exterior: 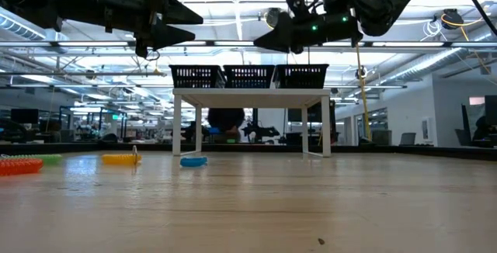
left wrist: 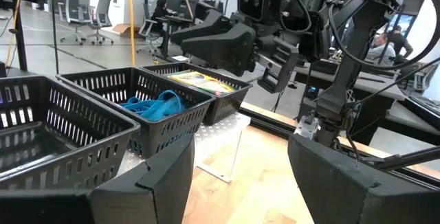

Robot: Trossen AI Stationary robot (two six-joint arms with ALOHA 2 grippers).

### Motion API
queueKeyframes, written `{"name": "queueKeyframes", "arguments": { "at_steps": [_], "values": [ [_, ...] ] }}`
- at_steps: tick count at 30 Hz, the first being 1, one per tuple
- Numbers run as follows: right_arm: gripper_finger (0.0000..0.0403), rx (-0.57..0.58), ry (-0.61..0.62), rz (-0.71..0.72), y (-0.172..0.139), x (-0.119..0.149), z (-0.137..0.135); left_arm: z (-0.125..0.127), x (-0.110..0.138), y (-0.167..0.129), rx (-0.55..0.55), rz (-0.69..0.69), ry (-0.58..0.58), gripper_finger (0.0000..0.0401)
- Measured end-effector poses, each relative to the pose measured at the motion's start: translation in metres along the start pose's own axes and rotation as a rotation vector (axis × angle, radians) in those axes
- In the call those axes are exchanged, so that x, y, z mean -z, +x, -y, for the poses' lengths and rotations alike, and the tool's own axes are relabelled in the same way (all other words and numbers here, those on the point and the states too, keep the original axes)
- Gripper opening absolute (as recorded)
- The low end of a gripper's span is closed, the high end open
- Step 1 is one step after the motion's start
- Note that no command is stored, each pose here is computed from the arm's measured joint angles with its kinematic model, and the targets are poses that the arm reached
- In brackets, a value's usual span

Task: Pick & Place Office Desk Supplies
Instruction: Put the blue rubber band into the middle black bin

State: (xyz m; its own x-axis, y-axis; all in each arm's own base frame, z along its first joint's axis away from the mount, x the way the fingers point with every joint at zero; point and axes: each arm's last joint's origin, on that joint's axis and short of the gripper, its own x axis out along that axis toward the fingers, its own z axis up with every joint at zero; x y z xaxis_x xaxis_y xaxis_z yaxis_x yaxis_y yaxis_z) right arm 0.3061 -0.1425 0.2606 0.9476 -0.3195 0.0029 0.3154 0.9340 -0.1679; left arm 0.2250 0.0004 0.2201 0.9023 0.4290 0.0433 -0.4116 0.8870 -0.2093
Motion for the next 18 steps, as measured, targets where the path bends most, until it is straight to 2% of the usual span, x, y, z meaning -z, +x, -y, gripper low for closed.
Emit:
{"name": "queueKeyframes", "arguments": {
  "at_steps": [4, 8, 12, 18],
  "values": [
    [0.0144, 0.069, 0.037, -0.01, 0.0, 0.0, 0.002, 0.0, 0.0, 0.0, 0.0, 0.0, 0.0, 0.0246],
    [0.0179, 0.055, 0.091, 0.0, -0.001, -0.002, 0.0, 0.0, 0.0, 0.0, 0.0, 0.001, -0.001, 0.0246],
    [0.0192, -0.022, 0.136, 0.028, -0.01, -0.017, -0.004, 0.0, 0.0, 0.0, 0.0, 0.001, -0.001, 0.0246],
    [0.0187, -0.097, 0.106, -0.023, -0.035, -0.042, -0.015, 0.0, 0.0, 0.0, 0.006, -0.001, 0.0, 0.0246]
  ]
}}
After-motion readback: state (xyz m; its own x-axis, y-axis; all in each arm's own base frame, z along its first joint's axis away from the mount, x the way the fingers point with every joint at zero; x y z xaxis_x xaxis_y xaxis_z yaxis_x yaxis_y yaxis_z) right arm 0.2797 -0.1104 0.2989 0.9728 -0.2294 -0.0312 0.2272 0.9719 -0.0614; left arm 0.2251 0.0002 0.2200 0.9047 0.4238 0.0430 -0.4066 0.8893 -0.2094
